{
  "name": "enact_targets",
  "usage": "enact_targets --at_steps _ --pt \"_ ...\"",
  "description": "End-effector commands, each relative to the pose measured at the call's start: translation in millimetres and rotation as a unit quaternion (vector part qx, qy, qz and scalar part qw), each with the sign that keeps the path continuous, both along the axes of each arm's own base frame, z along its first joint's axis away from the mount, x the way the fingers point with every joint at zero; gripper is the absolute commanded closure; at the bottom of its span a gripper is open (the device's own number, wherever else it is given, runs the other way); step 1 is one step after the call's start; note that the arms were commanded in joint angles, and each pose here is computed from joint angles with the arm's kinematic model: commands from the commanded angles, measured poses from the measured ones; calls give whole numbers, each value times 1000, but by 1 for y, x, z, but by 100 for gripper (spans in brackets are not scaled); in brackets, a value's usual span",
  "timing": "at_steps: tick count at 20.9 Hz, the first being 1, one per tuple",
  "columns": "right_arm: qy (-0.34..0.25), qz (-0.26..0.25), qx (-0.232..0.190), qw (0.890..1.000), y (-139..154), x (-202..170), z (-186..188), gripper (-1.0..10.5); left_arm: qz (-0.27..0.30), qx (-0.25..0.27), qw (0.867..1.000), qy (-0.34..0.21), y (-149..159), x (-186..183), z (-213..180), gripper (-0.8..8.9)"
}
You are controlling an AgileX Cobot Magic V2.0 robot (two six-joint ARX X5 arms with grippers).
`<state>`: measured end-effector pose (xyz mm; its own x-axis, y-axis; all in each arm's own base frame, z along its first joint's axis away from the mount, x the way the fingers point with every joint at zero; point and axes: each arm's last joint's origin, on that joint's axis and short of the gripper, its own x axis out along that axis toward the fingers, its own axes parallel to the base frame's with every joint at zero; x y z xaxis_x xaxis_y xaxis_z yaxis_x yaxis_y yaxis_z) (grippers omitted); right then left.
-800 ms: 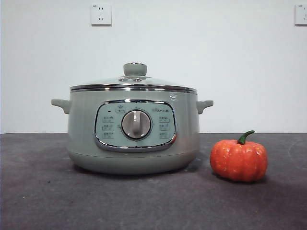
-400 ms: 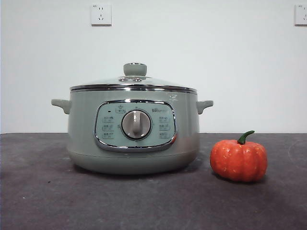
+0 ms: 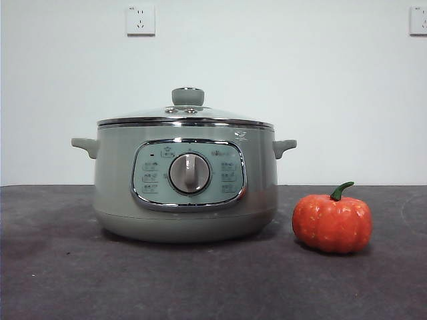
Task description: Pick up the pumpkin,open the lid,put the pumpkin in the pot,close the lid
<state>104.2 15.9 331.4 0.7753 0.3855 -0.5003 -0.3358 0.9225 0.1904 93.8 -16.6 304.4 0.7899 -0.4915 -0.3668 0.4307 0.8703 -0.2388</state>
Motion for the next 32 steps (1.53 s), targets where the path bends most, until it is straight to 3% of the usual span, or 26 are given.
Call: enact_targets --at_steps 1,5,10,11,13,14,15,25,32 --pt "26 59 -30 997 4 2 10 959 -48 29 998 -3 -1 2 11 821" --pt "73 94 -41 992 7 4 14 959 -89 31 995 15 -3 2 23 821" --pt "76 96 -41 992 7 5 14 918 -87 32 996 17 -3 2 24 794" --pt "74 96 -41 992 7 5 14 810 -86 31 996 18 -3 2 24 653" --pt "77 91 -35 992 7 5 15 375 -84 32 996 18 -3 2 24 133" --pt "78 87 -31 993 7 5 15 198 -84 32 996 18 -3 2 24 3" --pt "80 85 -28 993 7 6 15 160 -84 32 996 18 -3 2 24 -4" --pt "110 101 -29 988 13 23 8 163 -84 31 996 18 -3 2 24 -3" --pt "187 179 -88 962 50 89 -31 163 -83 30 996 19 -3 2 24 -3"
